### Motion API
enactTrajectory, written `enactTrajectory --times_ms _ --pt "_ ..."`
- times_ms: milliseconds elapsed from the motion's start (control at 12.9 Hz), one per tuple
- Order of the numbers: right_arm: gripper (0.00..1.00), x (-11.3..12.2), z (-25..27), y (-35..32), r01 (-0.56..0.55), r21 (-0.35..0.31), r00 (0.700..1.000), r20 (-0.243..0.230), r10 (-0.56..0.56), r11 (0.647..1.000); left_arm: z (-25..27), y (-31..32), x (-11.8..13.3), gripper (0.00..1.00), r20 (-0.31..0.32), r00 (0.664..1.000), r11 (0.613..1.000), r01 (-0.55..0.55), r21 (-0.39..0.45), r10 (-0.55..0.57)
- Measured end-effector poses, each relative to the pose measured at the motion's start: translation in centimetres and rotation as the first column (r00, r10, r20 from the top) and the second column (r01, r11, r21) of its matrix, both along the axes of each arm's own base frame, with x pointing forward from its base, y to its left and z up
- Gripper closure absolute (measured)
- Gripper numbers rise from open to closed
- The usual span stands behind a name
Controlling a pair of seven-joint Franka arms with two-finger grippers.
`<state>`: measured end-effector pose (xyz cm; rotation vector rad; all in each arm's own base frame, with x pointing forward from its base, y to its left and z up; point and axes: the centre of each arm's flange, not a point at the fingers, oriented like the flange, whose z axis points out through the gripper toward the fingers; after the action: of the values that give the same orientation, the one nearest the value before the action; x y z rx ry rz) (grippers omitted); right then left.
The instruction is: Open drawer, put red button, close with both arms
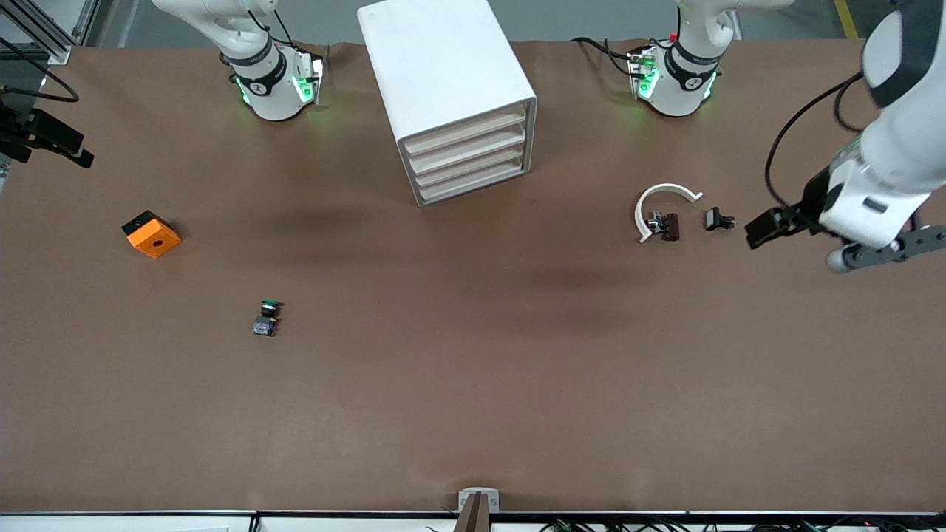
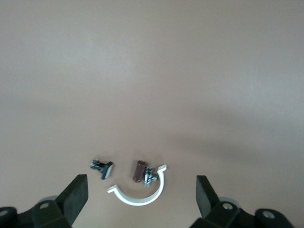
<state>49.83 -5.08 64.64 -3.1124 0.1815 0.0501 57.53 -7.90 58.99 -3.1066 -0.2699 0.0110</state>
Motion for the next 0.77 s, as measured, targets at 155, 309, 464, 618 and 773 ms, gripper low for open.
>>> enactTrajectory --times_ms 155,309,464,618,773 --pt "0.0 0.0 0.3 0.0 -0.001 -0.001 1.0 0.012 0.001 1.0 2.1 0.0 -1.9 0.0 -0.018 0.999 0.999 0.051 0.003 -0.051" --pt "0.0 0.0 0.9 0.0 0.001 -0.002 1.0 0.024 -0.001 1.0 3.2 -0.4 -3.1 0.0 -0.022 0.998 0.998 0.067 -0.006 -0.067" --pt "0.0 0.0 1.0 -0.2 0.006 -0.002 1.0 0.028 -0.006 1.0 3.3 -0.6 -3.4 0.0 -0.023 0.997 0.997 0.072 -0.013 -0.072" --pt "0.0 0.0 1.1 -0.6 0.014 -0.001 0.999 0.032 -0.014 1.0 3.3 -0.6 -3.5 0.0 -0.023 0.996 0.997 0.08 -0.014 -0.08" --pt "0.0 -0.1 1.2 -0.9 0.02 -0.001 0.999 0.035 -0.019 1.0 3.9 -0.6 -3.9 0.0 -0.022 0.995 0.995 0.102 -0.014 -0.102"
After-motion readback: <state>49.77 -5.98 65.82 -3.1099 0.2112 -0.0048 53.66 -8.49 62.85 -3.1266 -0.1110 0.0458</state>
